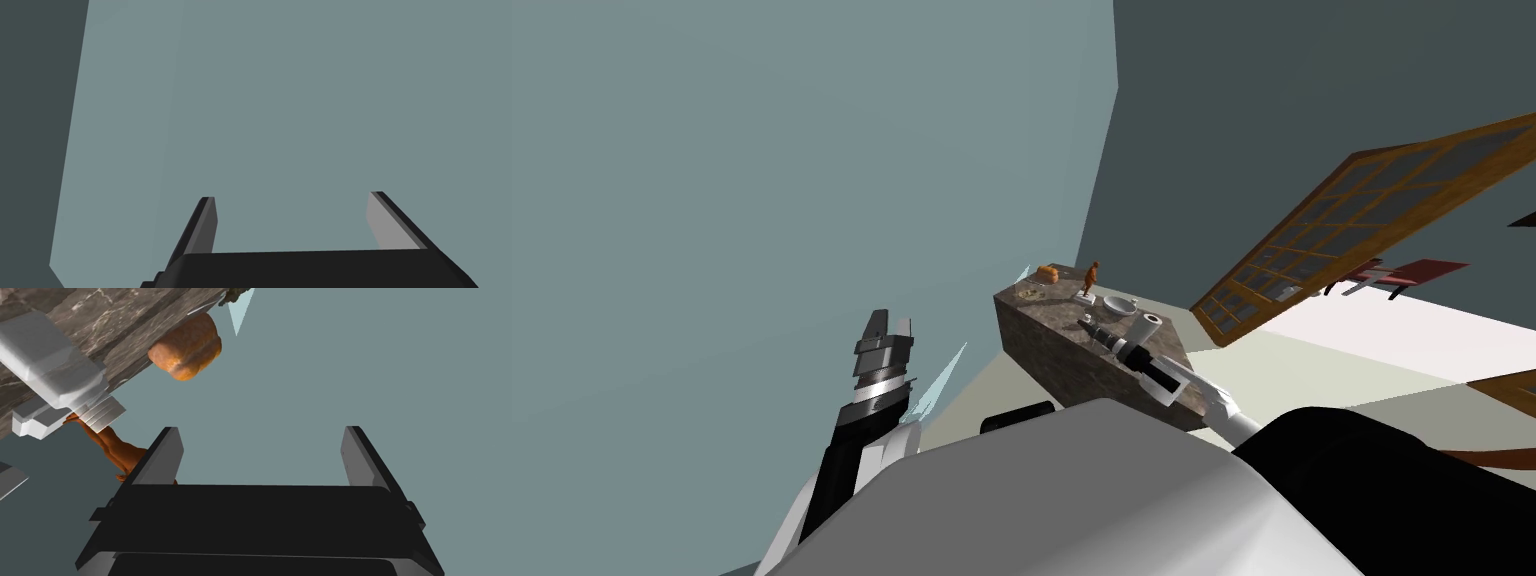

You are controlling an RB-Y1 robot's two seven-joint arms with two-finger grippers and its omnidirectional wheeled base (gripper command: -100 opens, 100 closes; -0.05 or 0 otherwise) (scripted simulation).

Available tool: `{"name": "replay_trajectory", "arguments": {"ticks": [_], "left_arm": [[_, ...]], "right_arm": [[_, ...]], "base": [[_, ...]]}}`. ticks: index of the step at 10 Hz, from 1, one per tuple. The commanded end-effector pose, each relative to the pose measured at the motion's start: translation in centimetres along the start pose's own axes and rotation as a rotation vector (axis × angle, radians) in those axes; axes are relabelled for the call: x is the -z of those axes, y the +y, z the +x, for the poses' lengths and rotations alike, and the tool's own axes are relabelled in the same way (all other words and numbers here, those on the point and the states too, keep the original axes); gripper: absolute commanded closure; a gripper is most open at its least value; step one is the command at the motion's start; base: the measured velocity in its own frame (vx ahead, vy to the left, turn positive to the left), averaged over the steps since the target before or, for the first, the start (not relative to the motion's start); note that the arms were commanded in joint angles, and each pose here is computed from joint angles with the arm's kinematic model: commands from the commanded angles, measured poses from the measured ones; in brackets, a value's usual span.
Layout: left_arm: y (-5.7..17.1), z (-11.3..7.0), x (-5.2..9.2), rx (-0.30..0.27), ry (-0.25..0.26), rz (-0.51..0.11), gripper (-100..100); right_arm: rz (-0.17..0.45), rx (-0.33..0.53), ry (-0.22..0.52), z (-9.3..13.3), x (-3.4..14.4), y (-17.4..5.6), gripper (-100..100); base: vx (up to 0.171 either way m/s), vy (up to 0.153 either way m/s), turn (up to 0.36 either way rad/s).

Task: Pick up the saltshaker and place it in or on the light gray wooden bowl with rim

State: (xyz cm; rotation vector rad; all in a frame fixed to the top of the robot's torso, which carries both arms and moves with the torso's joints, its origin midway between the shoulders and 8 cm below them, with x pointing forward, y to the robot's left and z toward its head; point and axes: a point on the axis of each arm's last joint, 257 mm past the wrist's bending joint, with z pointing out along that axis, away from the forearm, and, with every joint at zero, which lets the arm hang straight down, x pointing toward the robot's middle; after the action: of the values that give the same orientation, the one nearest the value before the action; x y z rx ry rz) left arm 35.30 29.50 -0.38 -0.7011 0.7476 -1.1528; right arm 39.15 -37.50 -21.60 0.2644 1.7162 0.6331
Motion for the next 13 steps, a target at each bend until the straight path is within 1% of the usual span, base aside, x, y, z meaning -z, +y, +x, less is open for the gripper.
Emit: {"name": "replay_trajectory", "arguments": {"ticks": [1, 2, 3, 5, 6, 10, 11, 13], "left_arm": [[0.0, 0.0, 0.0, 0.000, 0.000, 0.000, 0], [0.0, 0.0, 0.0, 0.000, 0.000, 0.000, 0], [0.0, 0.0, 0.0, 0.000, 0.000, 0.000, 0], [0.0, 0.0, 0.0, 0.000, 0.000, 0.000, 0], [0.0, 0.0, 0.0, 0.000, 0.000, 0.000, 0], [0.0, 0.0, 0.0, 0.000, 0.000, 0.000, 0], [0.0, 0.0, 0.0, 0.000, 0.000, 0.000, 0], [0.0, 0.0, 0.0, 0.000, 0.000, 0.000, 0]], "right_arm": [[0.065, 0.068, 0.058, 0.9, 0.8, -3.0, -100], [0.107, 0.108, 0.093, 1.2, 1.4, -4.9, -100], [0.105, 0.121, 0.100, 1.0, 1.4, -5.0, -100], [0.184, 0.208, 0.170, 1.3, 2.9, -8.6, -100], [0.184, 0.216, 0.174, 1.2, 2.9, -8.6, -100], [0.322, 0.387, 0.300, 0.4, 6.1, -15.0, -100], [0.322, 0.392, 0.302, 0.3, 6.1, -15.0, -100], [0.379, 0.469, 0.354, -0.6, 7.7, -17.6, -100]], "base": [[0.035, 0.057, 0.033], [0.038, 0.060, 0.026], [0.036, 0.045, 0.003], [0.048, 0.055, 0.029], [0.046, 0.036, 0.016], [0.060, 0.051, 0.038], [0.053, 0.044, 0.014], [0.053, 0.054, 0.041]]}}
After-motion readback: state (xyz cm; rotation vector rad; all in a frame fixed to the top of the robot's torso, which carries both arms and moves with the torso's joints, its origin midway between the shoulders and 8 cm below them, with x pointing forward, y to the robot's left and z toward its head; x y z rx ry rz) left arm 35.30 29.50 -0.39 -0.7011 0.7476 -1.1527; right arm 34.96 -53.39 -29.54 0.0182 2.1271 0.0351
